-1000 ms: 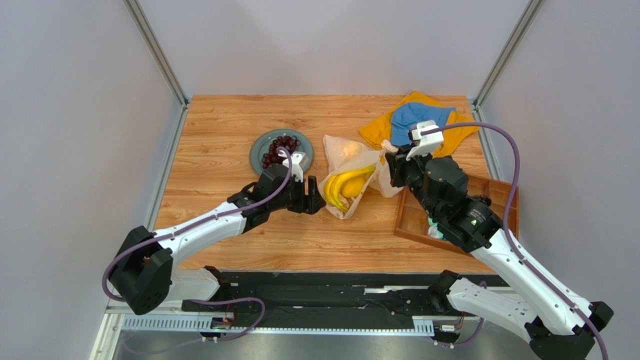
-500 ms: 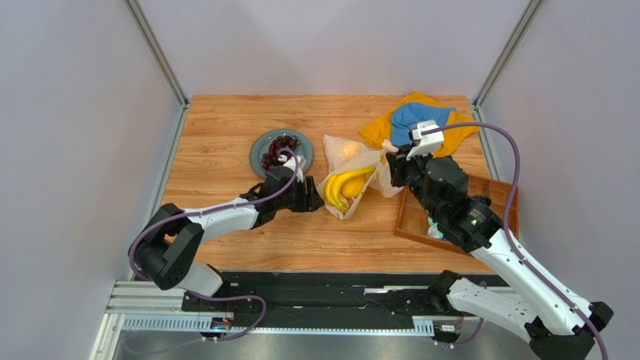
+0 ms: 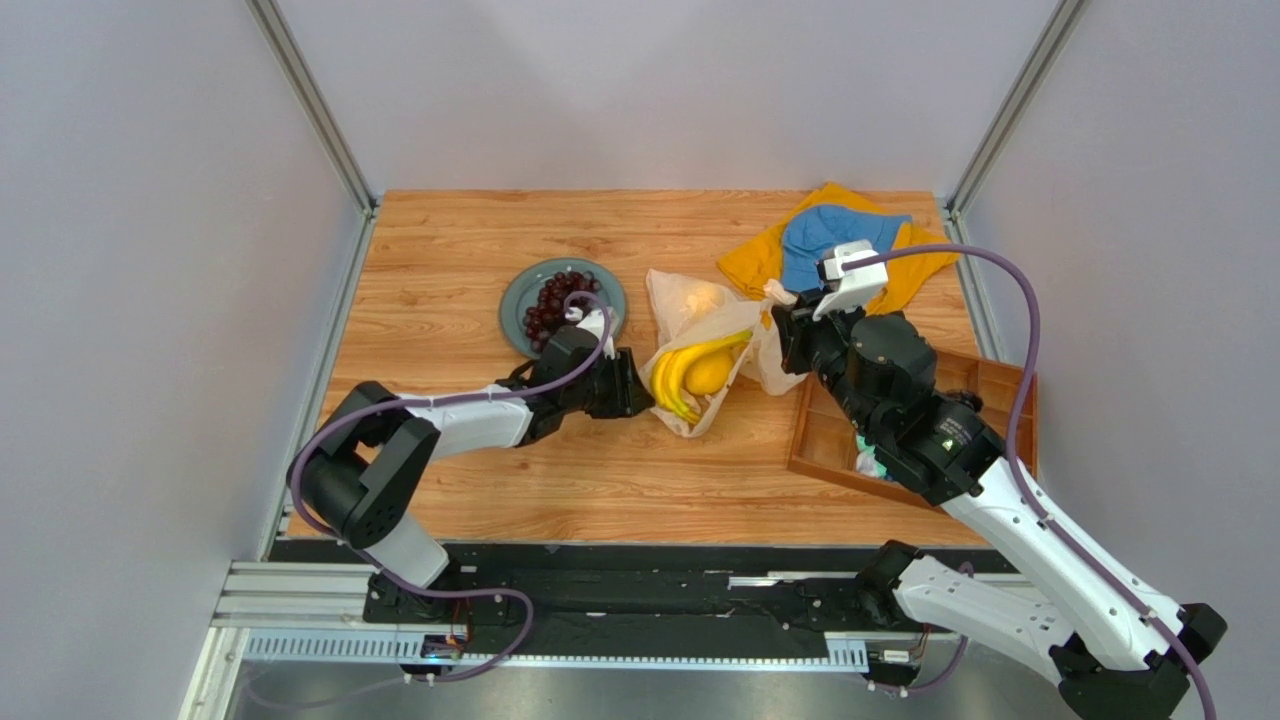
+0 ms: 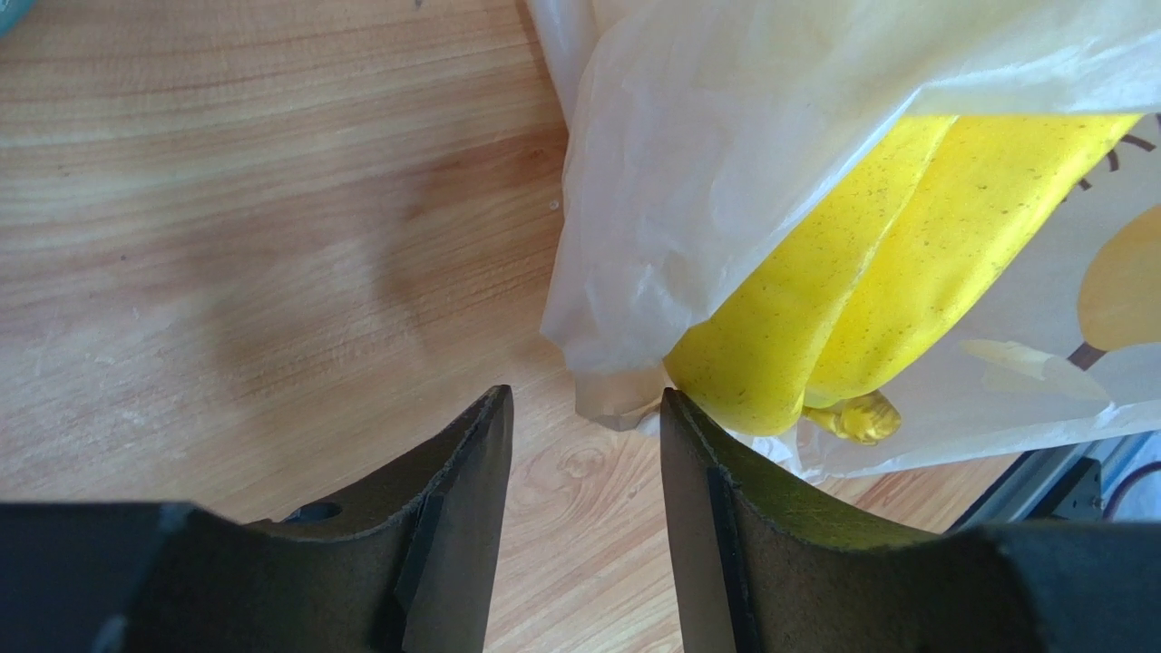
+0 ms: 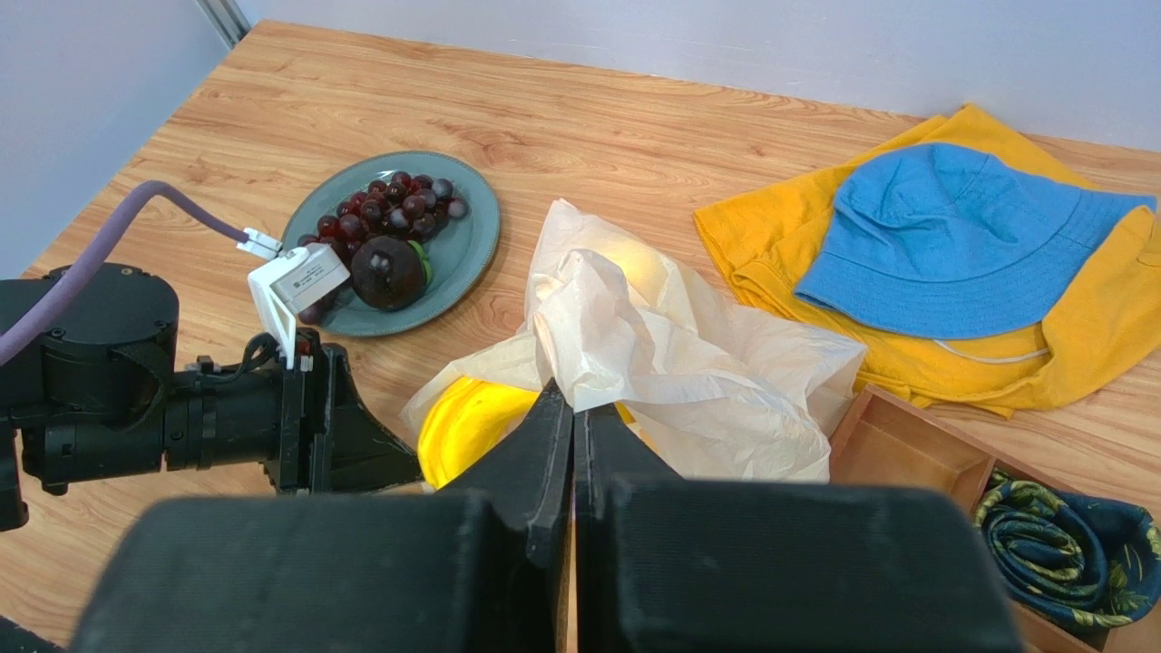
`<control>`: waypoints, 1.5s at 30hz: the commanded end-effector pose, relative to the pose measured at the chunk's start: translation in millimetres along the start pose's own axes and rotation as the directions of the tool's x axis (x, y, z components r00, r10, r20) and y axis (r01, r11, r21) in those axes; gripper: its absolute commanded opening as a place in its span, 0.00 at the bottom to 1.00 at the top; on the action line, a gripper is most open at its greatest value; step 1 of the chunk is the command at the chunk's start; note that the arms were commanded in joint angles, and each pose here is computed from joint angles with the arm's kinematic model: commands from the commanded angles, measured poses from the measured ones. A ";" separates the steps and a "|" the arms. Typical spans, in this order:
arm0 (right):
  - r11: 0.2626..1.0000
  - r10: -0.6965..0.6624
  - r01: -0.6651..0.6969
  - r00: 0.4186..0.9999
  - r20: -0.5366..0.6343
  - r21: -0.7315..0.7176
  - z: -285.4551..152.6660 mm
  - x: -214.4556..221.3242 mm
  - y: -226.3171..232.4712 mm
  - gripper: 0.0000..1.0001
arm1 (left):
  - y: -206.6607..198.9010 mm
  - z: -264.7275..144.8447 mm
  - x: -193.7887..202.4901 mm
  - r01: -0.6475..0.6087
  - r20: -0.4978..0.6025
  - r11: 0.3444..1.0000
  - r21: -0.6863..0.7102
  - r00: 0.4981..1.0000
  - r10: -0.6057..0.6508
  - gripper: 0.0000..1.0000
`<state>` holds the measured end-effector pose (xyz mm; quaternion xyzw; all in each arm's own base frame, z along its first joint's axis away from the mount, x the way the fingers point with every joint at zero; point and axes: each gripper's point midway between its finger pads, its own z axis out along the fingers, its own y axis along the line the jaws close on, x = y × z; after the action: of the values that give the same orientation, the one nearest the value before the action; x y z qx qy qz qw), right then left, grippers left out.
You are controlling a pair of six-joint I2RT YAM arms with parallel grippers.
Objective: Place the fruits into the plastic bag
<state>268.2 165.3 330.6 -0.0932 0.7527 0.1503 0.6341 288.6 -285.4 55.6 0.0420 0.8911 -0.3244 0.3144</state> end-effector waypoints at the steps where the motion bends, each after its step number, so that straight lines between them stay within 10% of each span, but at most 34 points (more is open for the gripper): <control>1: 1.000 0.008 -0.009 1.000 0.024 0.019 -2.0 -9.7 -3.5 0.00 | -25.4 3.8 -29.9 -0.014 0.076 0.996 0.086 0.997 0.008 0.52; 9: 1.000 0.003 -0.003 1.000 0.018 0.017 -0.4 -9.2 -2.5 0.00 | -34.2 18.3 -29.3 0.002 0.063 0.989 0.146 0.998 -0.011 0.41; 16: 0.999 -0.007 0.006 1.000 0.026 0.042 -1.8 -13.1 -7.6 0.00 | -49.1 1.7 -47.6 -0.023 0.131 0.983 0.183 0.991 -0.001 0.00; 33: 0.966 -0.108 0.037 0.957 0.268 0.255 -20.7 -143.8 -42.0 0.00 | -195.9 -156.1 -206.8 -0.332 0.435 0.854 0.400 0.889 0.141 0.00; 45: 0.941 -0.099 0.037 0.980 0.171 0.336 1.2 -96.1 -66.5 0.00 | -150.6 -85.1 -207.4 -0.242 0.261 0.876 0.417 0.955 0.139 0.00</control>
<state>303.0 103.0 427.2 -0.0122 0.6979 0.0152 0.7159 366.0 -316.4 334.3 0.1347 0.7273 -0.4831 0.4686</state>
